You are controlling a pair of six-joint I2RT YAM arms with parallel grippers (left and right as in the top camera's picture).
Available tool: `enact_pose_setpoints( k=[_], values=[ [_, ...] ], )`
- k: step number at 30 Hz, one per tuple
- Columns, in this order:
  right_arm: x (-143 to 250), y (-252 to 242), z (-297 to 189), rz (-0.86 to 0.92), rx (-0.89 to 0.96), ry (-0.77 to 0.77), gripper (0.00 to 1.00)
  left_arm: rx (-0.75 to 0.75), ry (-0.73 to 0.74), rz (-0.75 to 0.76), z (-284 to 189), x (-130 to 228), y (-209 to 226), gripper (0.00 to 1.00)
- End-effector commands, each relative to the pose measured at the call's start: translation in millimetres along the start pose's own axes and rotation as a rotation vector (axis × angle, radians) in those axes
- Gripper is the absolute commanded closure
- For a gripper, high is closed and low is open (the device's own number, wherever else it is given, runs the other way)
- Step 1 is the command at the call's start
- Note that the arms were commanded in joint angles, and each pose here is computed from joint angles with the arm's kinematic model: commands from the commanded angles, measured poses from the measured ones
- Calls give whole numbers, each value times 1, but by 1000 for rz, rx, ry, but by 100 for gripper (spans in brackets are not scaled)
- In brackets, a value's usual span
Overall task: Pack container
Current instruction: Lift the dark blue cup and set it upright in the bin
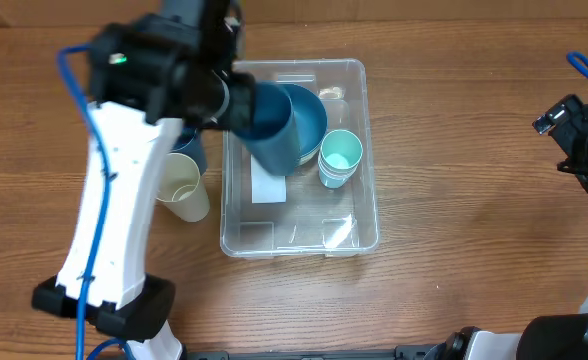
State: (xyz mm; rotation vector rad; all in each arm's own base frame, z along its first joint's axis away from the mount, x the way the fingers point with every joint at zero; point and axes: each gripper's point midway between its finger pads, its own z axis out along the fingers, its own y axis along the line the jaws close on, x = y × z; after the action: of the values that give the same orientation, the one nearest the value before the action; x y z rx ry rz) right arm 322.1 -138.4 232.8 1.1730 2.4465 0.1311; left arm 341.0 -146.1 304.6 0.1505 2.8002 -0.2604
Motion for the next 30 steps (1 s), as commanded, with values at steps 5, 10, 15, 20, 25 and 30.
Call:
enact_pose_setpoints(
  k=[5,10,15,20,25,30],
  values=[
    [-4,1,-4,5,-6,-18,0,-117,110,82,59,27,-2,96],
    [-4,1,-4,5,-6,-18,0,-146,135,97,100,33,3,96],
    [-4,1,-4,5,-6,-18,0,-144,121,103,133,33,5,96],
    [-4,1,-4,5,-6,-18,0,-145,126,111,147,38,7,95],
    [-4,1,-4,5,-6,-18,0,-133,102,141,140,33,2,78],
    [-4,1,-4,5,-7,-18,0,-106,24,147,110,25,-5,66]
  ],
)
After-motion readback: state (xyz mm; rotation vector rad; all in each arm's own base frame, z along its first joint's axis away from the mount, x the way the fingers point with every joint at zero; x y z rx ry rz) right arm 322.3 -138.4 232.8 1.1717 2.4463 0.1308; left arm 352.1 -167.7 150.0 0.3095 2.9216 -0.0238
